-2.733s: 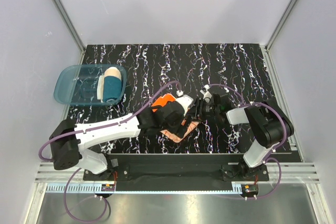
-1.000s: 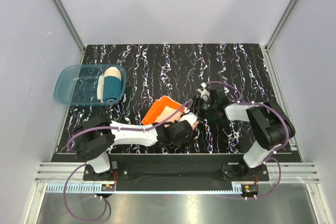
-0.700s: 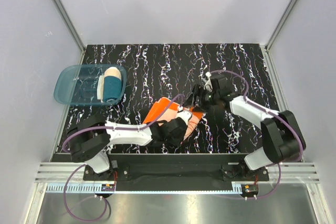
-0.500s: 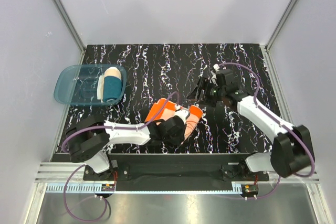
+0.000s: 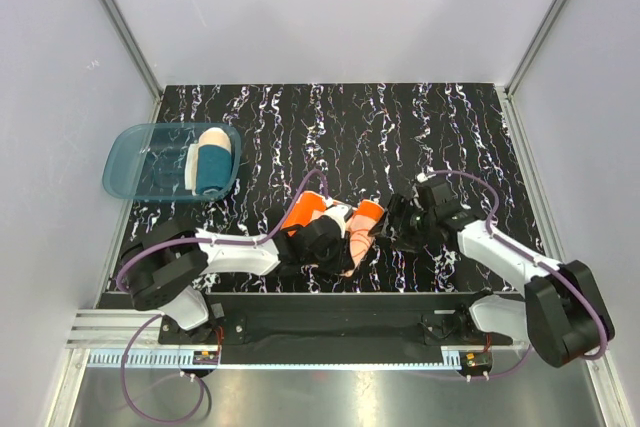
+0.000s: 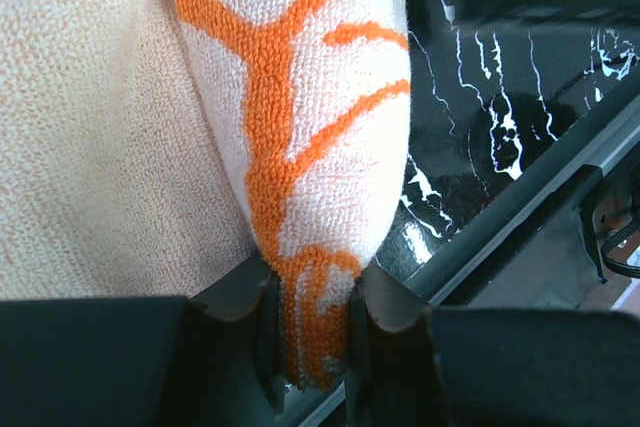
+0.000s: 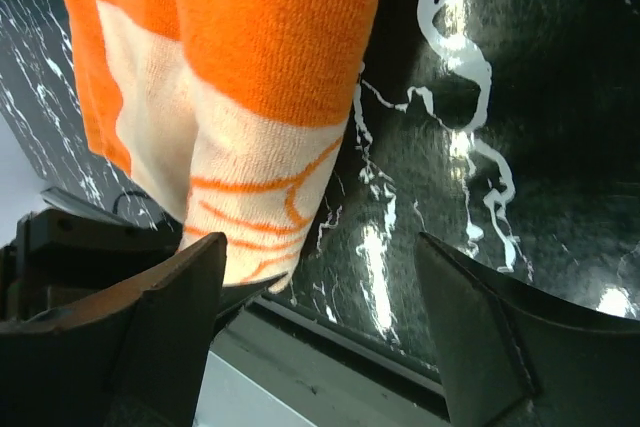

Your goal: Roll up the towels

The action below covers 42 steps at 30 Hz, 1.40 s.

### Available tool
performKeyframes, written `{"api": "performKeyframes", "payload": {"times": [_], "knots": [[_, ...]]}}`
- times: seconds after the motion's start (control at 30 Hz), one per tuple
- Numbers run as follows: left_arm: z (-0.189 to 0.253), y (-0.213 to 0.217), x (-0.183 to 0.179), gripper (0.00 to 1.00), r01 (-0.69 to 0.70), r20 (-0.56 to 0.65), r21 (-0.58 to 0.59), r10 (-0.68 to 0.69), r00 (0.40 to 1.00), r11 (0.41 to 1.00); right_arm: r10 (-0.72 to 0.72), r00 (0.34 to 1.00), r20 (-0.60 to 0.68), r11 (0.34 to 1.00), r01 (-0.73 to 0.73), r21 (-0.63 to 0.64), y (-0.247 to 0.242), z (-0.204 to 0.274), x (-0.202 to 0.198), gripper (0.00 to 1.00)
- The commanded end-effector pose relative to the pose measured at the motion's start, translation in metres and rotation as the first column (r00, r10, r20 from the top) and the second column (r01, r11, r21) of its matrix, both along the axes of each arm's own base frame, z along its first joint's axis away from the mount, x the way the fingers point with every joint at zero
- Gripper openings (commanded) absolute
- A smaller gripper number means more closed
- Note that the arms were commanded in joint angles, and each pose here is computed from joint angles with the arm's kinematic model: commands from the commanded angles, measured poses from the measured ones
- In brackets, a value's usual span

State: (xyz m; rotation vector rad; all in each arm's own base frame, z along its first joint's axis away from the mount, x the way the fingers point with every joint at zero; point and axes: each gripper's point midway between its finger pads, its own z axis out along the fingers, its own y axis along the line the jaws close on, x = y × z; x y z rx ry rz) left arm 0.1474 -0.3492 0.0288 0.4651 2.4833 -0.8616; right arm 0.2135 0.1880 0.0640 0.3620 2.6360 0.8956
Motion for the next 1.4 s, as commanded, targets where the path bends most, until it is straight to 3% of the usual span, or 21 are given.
{"api": "performKeyframes", "payload": {"times": [0.0,0.13,0.5,0.53,0.67,0.7,0.77,0.87,0.93,1.13,1.37], "knots": [[-0.011,0.002,-0.012,0.00,0.020,-0.058,0.002,-0.020,0.998,1.000,-0.005,0.996,0.092,0.995,-0.004,0.101,0.021,0.011,0.022,0.84],[-0.014,0.003,-0.013,0.00,0.022,-0.065,0.009,-0.021,0.998,1.000,0.002,0.994,0.105,0.986,-0.019,0.168,0.034,0.003,0.030,0.85],[-0.014,-0.001,-0.015,0.00,0.037,-0.068,-0.017,-0.038,0.997,0.999,0.034,0.997,0.075,0.981,-0.047,0.186,0.054,-0.020,0.031,0.81],[-0.012,-0.002,-0.016,0.00,0.043,-0.067,-0.023,-0.045,0.997,0.999,0.035,0.997,0.071,0.981,-0.047,0.186,0.055,-0.021,0.030,0.78],[-0.014,0.000,-0.014,0.01,0.057,-0.053,-0.004,-0.057,0.997,0.998,0.055,0.996,0.070,0.979,-0.067,0.192,0.060,-0.019,0.030,0.37],[-0.015,0.003,-0.013,0.08,0.053,-0.057,0.029,-0.051,0.997,0.998,0.062,0.997,0.054,0.982,-0.070,0.177,0.059,-0.022,0.027,0.36],[-0.015,0.009,-0.008,0.35,0.045,-0.025,0.082,-0.043,0.999,0.996,0.064,0.997,0.053,0.987,-0.071,0.145,0.057,-0.021,0.028,0.34],[-0.010,0.021,-0.001,0.63,0.029,0.036,0.188,-0.037,0.999,0.982,0.057,0.998,0.034,0.997,-0.059,0.056,0.044,-0.024,0.027,0.32],[-0.003,0.028,0.002,0.70,0.024,0.092,0.280,-0.051,0.994,0.960,0.053,0.999,0.002,0.998,-0.053,-0.023,0.032,-0.028,0.021,0.31],[0.023,0.048,0.003,0.73,-0.034,0.248,0.511,-0.110,0.962,0.859,0.064,0.997,-0.038,0.985,-0.069,-0.157,0.015,-0.031,0.011,0.31],[0.057,0.043,0.009,0.75,-0.109,0.385,0.626,-0.184,0.904,0.772,0.102,0.990,-0.096,0.964,-0.122,-0.235,0.015,-0.035,0.001,0.30]]}}
